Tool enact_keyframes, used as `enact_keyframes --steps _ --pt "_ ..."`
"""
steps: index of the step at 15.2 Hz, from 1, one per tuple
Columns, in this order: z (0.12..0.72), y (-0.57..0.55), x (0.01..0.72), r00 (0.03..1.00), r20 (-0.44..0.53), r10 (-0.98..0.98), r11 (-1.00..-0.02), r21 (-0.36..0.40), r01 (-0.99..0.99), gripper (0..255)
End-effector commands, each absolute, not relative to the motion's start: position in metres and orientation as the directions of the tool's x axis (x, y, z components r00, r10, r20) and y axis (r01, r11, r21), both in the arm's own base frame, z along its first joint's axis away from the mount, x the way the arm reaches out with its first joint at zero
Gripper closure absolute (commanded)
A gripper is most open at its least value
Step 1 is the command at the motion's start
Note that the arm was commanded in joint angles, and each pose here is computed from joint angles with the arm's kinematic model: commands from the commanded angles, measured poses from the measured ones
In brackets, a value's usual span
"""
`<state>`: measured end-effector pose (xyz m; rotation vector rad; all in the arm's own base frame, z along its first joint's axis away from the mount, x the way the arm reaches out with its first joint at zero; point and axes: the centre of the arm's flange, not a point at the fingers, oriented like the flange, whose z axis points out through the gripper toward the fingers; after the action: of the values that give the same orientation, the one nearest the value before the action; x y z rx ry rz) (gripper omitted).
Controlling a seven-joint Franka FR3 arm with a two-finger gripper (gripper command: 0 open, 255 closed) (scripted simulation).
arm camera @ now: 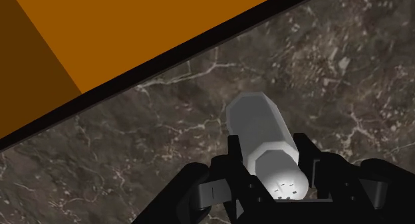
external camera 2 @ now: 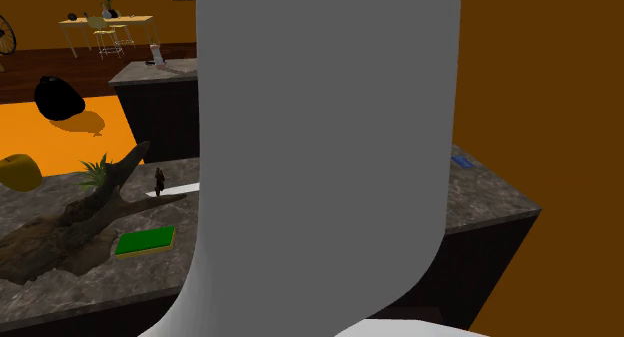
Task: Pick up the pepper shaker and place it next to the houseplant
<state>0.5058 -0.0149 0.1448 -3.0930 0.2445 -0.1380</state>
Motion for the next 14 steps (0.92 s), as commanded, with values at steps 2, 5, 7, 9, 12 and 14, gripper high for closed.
enact_keyframes --steps 2,5,7,9,12,14 --pt "0.155 -0.014 0.506 0.984 0.085 -0.158 -0.987 -0.043 -0.154 255" --pt "0.171 -0.014 0.506 0.984 0.085 -0.158 -0.987 -0.043 -0.154 255" --pt "0.182 -0.014 0.506 0.984 0.085 -0.158 -0.987 -0.043 -0.154 255" --pt "0.192 -0.014 0.506 0.984 0.085 -0.158 -0.987 -0.043 -0.154 255" --pt "0.208 -0.014 0.506 0.984 0.085 -0.158 -0.987 -0.043 -0.154 255" --pt "0.218 -0.014 0.506 0.984 0.085 -0.158 -0.987 -0.043 -0.154 255"
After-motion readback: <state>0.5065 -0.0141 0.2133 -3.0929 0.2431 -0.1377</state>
